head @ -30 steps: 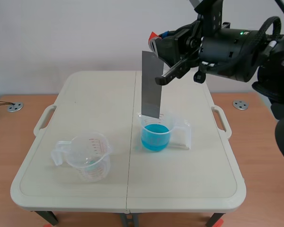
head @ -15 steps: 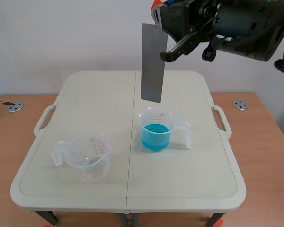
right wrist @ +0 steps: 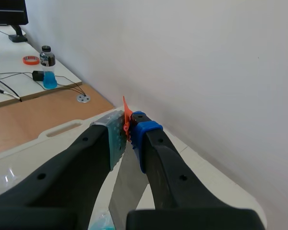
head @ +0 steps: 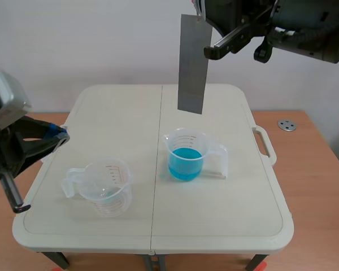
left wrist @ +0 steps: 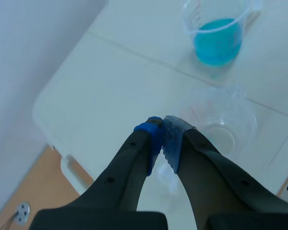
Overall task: Hold the metal plate by the orange handle, dip it into the blue solution, take it out and point at it, then put the plate back in the beaker on the left.
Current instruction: 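Raise the plate and point at it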
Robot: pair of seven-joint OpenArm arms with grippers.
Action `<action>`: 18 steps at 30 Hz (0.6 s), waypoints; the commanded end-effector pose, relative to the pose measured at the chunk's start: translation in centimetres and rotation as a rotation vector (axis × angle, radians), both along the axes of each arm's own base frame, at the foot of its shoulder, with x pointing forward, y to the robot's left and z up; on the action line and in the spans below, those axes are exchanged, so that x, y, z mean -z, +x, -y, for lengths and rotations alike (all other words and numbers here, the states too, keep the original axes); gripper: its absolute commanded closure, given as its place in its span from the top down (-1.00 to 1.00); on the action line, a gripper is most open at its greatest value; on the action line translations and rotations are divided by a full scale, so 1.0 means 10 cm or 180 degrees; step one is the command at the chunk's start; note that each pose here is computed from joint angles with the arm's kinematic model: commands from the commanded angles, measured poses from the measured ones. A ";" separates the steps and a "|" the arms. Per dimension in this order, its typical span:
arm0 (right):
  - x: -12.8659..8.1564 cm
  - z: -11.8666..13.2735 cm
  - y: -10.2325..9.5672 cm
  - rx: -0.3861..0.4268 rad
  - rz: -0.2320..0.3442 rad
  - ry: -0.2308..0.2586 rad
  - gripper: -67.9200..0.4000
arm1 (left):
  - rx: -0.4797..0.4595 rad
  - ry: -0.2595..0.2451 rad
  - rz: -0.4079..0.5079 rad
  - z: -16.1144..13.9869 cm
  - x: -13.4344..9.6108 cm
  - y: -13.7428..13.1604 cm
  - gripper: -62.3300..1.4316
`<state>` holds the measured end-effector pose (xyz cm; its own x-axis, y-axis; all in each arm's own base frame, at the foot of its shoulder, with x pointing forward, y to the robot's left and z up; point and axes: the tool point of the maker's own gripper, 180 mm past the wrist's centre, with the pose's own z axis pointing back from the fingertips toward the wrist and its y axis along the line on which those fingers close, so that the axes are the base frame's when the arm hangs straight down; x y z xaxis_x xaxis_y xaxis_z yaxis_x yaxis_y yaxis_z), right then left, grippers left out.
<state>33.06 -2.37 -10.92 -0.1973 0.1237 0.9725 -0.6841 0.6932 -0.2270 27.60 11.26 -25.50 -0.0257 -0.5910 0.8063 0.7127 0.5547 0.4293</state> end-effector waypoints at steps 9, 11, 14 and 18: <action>-0.14 -0.02 -0.03 -0.0060 0.0134 0.0063 -0.95 | 0.0200 -0.0264 0.0103 0.56 -0.10 0.35 -0.92; -0.14 -0.02 -0.03 -0.0060 0.0134 0.0063 -0.95 | 0.0247 -0.0314 0.0086 0.67 -0.08 0.40 -0.92; -0.14 -0.02 -0.03 -0.0060 0.0134 0.0063 -0.95 | 0.0310 -0.0389 0.0066 0.83 -0.05 0.48 -0.92; -0.14 -0.02 -0.03 -0.0061 0.0134 0.0064 -0.95 | 0.0375 -0.0405 0.0084 1.01 -0.03 0.59 -0.92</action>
<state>33.05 -2.35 -10.92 -0.1973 0.1233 0.9726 -0.6845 0.6929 -0.2267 33.00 1.47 -26.45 -0.0826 -0.4992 0.8625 0.7792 0.5072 0.3682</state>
